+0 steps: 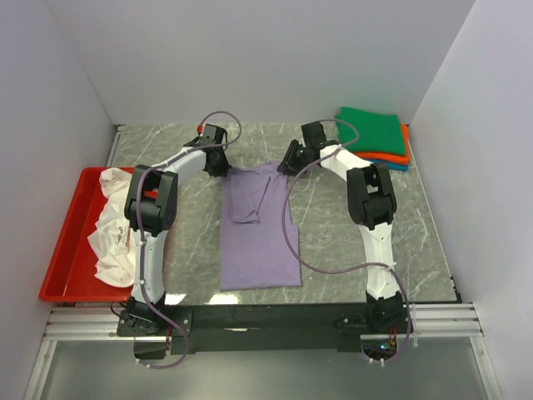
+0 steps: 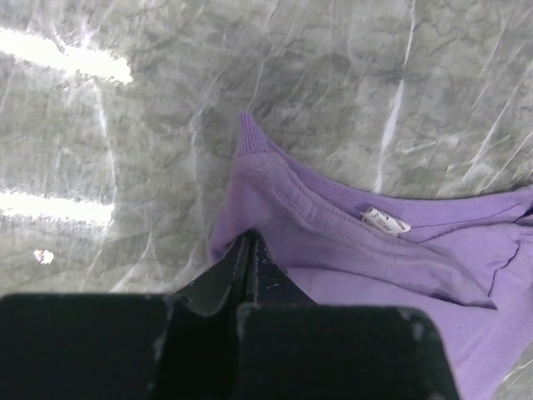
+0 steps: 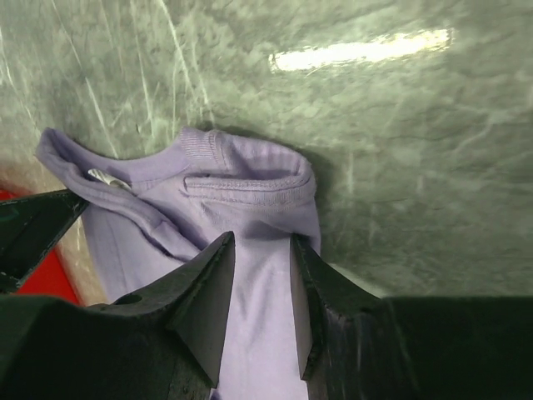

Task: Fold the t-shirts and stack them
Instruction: Fold the tshirt

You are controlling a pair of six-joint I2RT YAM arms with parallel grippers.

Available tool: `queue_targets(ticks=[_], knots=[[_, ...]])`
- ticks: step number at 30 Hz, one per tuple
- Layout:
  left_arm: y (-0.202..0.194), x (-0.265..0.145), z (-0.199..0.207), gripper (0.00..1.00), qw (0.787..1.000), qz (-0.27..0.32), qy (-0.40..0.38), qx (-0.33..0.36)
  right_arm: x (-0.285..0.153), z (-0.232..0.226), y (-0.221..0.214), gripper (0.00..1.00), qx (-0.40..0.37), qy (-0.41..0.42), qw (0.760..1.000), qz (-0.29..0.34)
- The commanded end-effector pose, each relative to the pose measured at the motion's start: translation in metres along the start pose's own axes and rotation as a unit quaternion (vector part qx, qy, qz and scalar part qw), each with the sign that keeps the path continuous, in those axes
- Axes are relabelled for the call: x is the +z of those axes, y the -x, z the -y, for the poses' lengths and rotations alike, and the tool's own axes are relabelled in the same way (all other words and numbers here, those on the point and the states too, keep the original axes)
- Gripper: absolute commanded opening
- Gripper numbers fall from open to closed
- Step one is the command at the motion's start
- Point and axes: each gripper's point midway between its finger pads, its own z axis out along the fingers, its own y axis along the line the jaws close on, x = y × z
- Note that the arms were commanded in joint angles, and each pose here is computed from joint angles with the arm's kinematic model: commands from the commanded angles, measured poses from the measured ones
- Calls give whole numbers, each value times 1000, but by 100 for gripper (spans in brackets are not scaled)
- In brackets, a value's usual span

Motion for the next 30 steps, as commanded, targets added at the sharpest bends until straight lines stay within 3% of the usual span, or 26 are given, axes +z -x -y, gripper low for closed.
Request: queue_targets(ticks=[1, 4, 8, 11, 12, 17, 20, 21, 22, 23, 24, 25, 26, 30], knots=[[9, 9, -4, 0, 1000, 4, 0, 4, 3, 16, 6, 40, 9, -20, 1000, -4], [23, 6, -1, 2, 1000, 15, -8, 6, 0, 13, 14, 40, 11, -15, 1000, -2], [46, -3, 10, 16, 999, 30, -26, 12, -10, -1, 33, 41, 0, -1, 1000, 10], [66, -16, 24, 36, 998, 46, -47, 16, -23, -13, 47, 41, -6, 10, 1000, 19], [73, -23, 30, 48, 997, 53, -56, 19, -31, -14, 51, 41, -4, 9, 1000, 22], [87, -71, 39, 54, 993, 80, -81, -7, -66, -16, 48, 42, -13, -7, 999, 40], [72, -100, 30, 53, 992, 70, -76, -68, -110, -21, 24, 42, -4, 1, 999, 54], [46, -95, 16, 53, 994, 45, -64, -78, -117, -20, 20, 42, -1, 9, 998, 63], [47, -122, 20, 52, 991, 63, -82, -88, -124, -18, 9, 42, 9, 13, 998, 65], [42, -131, 22, 51, 986, 71, -96, -115, -120, 7, -25, 42, 25, -3, 999, 38], [7, -125, 6, 50, 988, 47, -83, -118, -143, -9, -24, 42, 14, 32, 997, 65], [7, -153, 9, 50, 984, 66, -104, -125, -150, -6, -37, 42, 18, 35, 997, 66], [-3, -161, 7, 50, 983, 65, -108, -133, -147, 15, -68, 42, 28, 19, 998, 43], [-73, -183, -12, 49, 988, 40, -99, -113, -182, 23, -118, 42, 19, 46, 998, 46]])
